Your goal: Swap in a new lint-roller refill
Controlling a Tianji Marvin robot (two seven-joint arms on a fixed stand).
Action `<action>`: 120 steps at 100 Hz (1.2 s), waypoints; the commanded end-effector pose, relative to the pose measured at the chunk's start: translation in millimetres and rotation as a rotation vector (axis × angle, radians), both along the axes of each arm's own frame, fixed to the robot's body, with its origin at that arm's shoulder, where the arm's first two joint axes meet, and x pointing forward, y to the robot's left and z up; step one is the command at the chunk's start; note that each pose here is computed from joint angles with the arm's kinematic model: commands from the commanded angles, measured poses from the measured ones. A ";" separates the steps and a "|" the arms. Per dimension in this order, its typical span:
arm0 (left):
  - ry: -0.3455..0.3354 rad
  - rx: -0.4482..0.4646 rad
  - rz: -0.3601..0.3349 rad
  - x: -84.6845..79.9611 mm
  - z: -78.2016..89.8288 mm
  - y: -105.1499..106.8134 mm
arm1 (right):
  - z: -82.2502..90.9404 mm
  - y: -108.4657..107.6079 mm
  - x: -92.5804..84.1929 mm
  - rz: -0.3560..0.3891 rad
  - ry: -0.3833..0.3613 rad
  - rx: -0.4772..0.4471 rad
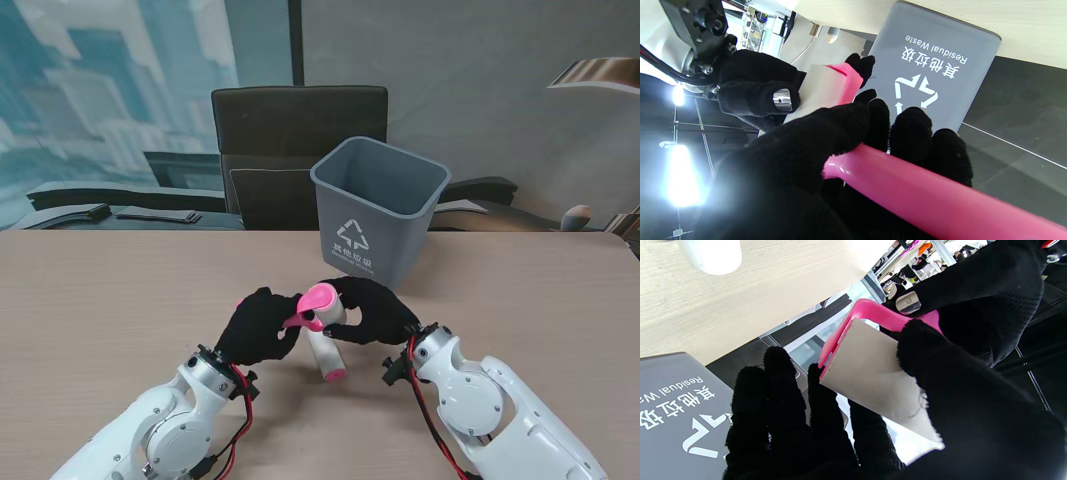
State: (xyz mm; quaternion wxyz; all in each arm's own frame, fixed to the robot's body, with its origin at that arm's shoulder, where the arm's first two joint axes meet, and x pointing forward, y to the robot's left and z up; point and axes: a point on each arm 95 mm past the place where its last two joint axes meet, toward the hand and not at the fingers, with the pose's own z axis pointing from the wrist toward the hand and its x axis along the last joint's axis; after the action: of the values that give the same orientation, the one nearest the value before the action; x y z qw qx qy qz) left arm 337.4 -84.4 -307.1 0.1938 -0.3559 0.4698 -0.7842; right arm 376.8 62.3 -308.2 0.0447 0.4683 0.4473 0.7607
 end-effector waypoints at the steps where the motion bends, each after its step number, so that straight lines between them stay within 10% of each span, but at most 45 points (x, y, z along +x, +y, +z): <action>1: 0.009 -0.002 -0.013 -2.0 2.3 -3.3 | -0.3 2.7 -1.6 0.016 0.004 -0.001; 83: 0.101 0.046 -0.085 -6.2 -0.8 -1.0 | -0.5 17.6 -1.7 -0.035 0.000 0.131; 120: 0.081 0.103 -0.003 0.6 -5.2 -6.3 | 0.4 30.8 -7.6 -0.036 -0.002 0.195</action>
State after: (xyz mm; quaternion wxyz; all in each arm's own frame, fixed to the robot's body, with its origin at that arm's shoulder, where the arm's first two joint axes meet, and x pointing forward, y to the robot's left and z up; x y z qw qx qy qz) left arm 338.2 -86.8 -307.1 0.1998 -0.3679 0.5097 -0.7516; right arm 374.4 78.7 -315.4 0.0344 0.4897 0.3646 0.7913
